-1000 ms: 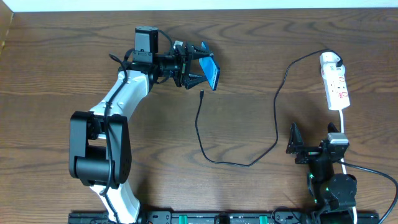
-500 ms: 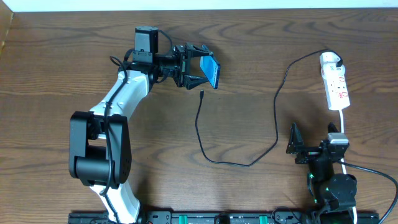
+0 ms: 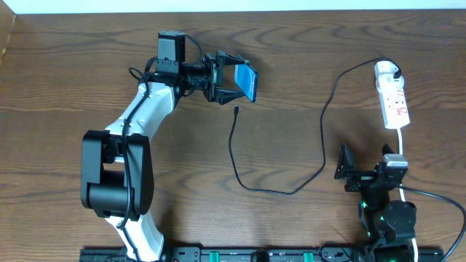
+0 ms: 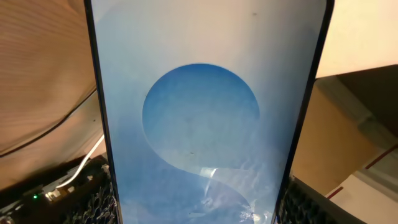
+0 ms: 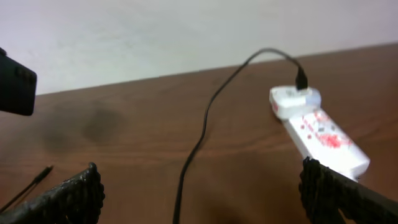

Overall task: Plug charger to phone and switch on socket
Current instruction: 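Raise the right gripper from rest and move it left toward the cable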

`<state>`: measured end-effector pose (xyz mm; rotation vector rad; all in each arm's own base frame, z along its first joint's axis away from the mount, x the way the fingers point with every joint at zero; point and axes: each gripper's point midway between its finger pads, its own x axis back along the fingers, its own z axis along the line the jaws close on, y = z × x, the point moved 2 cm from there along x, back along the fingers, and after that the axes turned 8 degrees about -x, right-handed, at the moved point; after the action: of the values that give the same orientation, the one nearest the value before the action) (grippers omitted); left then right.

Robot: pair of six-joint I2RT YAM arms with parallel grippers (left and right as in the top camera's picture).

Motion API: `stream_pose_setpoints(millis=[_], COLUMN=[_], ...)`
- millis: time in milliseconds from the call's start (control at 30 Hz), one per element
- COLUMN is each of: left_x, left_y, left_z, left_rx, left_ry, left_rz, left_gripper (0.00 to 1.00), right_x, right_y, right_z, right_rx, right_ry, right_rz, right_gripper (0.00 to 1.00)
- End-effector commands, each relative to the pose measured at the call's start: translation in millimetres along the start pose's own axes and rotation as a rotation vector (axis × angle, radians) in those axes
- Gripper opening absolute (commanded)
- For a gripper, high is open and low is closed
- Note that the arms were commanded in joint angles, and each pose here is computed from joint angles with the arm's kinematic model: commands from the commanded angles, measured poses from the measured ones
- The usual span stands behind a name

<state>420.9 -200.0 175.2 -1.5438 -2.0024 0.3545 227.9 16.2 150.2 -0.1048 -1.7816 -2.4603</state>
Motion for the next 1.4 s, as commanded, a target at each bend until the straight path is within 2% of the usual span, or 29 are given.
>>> stream_pose_setpoints(millis=[0, 100, 367, 533, 767, 1133, 1367], left_x=[3.5, 3.6, 3.7, 3.7, 3.7, 3.7, 3.7], left_y=[-17.7, -18.3, -20.6, -20.6, -20.6, -20.5, -20.5], left_z=[-12.9, -13.0, -13.2, -13.2, -13.2, -13.2, -13.2], left_rx=[-0.027, -0.026, -0.011, 0.018, 0.039, 0.046, 0.173], left_ry=[-0.021, -0.021, -0.022, -0.021, -0.021, -0.020, -0.016], left_rz=[0.048, 0.051, 0.067, 0.067, 0.067, 0.067, 0.068], left_gripper=[0.65, 0.65, 0.65, 0.65, 0.65, 0.65, 0.65], right_x=[-1.5, -3.4, -26.0, -44.5, -65.2, -74.2, -73.6], right_y=[2.5, 11.0, 26.6, 26.5, 27.5, 22.7, 21.9], right_z=[-2.5, 0.5, 9.5, 18.2, 35.7, 41.3, 47.7], right_rx=[-0.056, -0.053, -0.035, -0.015, -0.032, -0.043, -0.055], right_ry=[-0.027, -0.036, -0.100, -0.104, -0.050, -0.025, 0.016], right_rz=[0.020, 0.044, 0.249, 0.398, 0.525, 0.568, 0.578], right_gripper=[0.99, 0.99, 0.99, 0.99, 0.99, 0.99, 0.99])
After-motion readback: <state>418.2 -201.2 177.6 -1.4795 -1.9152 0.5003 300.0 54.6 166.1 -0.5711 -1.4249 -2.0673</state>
